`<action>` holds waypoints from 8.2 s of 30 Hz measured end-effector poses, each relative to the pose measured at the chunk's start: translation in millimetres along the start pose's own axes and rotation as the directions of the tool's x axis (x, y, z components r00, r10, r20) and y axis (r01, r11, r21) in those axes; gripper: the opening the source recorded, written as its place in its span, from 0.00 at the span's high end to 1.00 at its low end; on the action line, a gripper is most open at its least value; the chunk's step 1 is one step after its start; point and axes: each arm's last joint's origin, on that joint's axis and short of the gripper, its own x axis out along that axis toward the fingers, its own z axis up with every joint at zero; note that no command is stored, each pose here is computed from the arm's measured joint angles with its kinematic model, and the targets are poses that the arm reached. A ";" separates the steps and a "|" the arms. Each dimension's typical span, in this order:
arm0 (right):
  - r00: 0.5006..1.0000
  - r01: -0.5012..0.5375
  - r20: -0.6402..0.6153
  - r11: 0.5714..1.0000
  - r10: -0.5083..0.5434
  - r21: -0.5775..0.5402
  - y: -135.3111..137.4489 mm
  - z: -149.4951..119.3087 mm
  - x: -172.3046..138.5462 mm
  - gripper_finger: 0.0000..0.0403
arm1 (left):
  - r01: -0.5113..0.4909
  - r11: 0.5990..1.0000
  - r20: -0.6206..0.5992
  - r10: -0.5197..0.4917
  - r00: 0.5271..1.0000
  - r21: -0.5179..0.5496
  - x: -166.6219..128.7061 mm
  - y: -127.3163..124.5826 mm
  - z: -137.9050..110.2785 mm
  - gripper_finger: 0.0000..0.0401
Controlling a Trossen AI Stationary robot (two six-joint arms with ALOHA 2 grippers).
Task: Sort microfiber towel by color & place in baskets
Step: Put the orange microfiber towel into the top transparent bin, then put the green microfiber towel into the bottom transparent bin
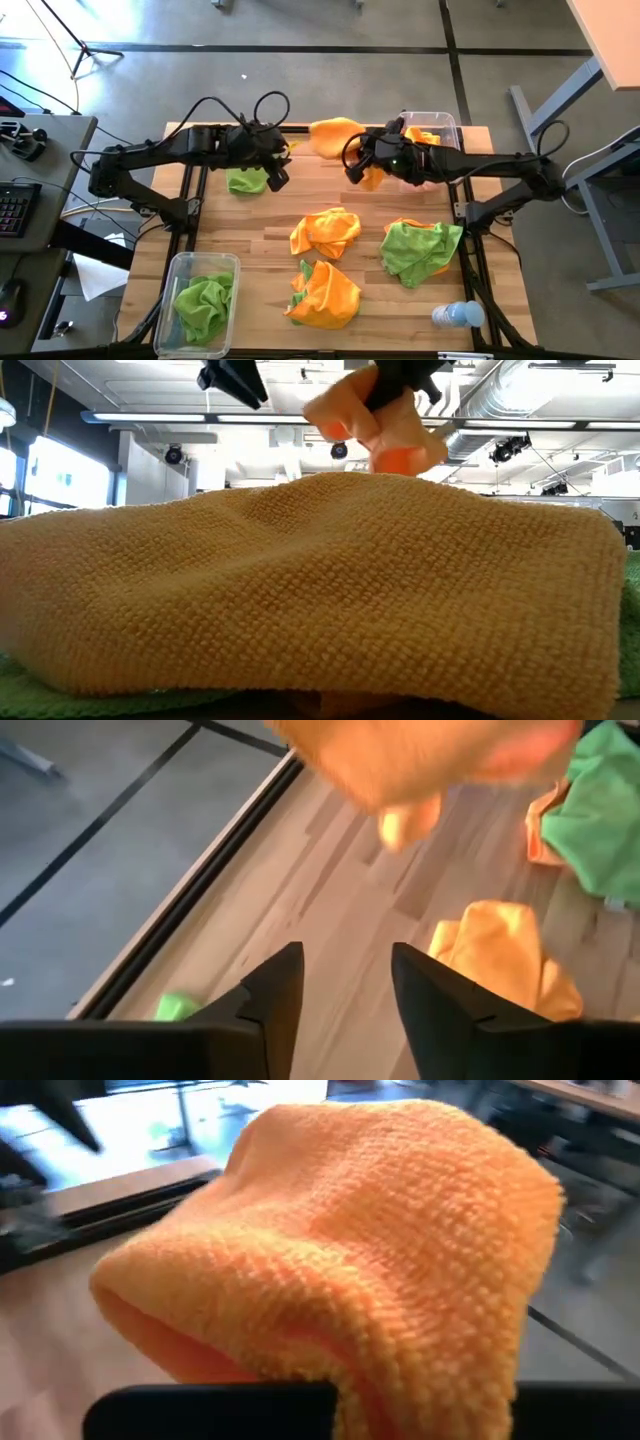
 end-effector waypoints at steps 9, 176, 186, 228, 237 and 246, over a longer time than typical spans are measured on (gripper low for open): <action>0.943 0.332 -0.058 0.941 -0.329 0.063 -46.7 -1.5 -0.1 0.99 | 0.029 1.000 -0.020 -0.029 0.999 0.011 -14.6 18.4 -50.8 0.63; 0.585 -0.082 -0.789 0.955 -0.187 -0.287 -192.8 -136.0 -8.9 0.56 | 0.018 0.866 0.111 0.044 0.993 -0.499 -25.2 38.2 -109.1 0.63; 0.758 0.092 -0.637 0.989 -0.143 -0.113 -188.4 -115.7 -47.8 0.57 | 0.072 0.890 0.137 -0.011 0.990 -0.450 -25.6 36.2 -105.9 0.63; 0.571 0.235 -0.816 0.932 0.097 0.275 45.7 -97.5 -72.0 1.00 | 0.296 0.945 0.178 -0.270 0.946 -0.140 -48.0 13.1 -159.9 0.88; 0.397 0.427 -0.917 0.875 0.044 0.227 56.2 -157.6 -81.5 0.90 | 0.353 0.929 0.163 -0.334 0.929 -0.110 -51.1 7.2 -162.4 0.88; 0.412 0.511 -0.911 0.820 0.029 0.258 59.2 -194.4 -85.3 0.64 | 0.375 0.920 0.183 -0.351 0.918 -0.115 -52.5 5.2 -160.7 0.88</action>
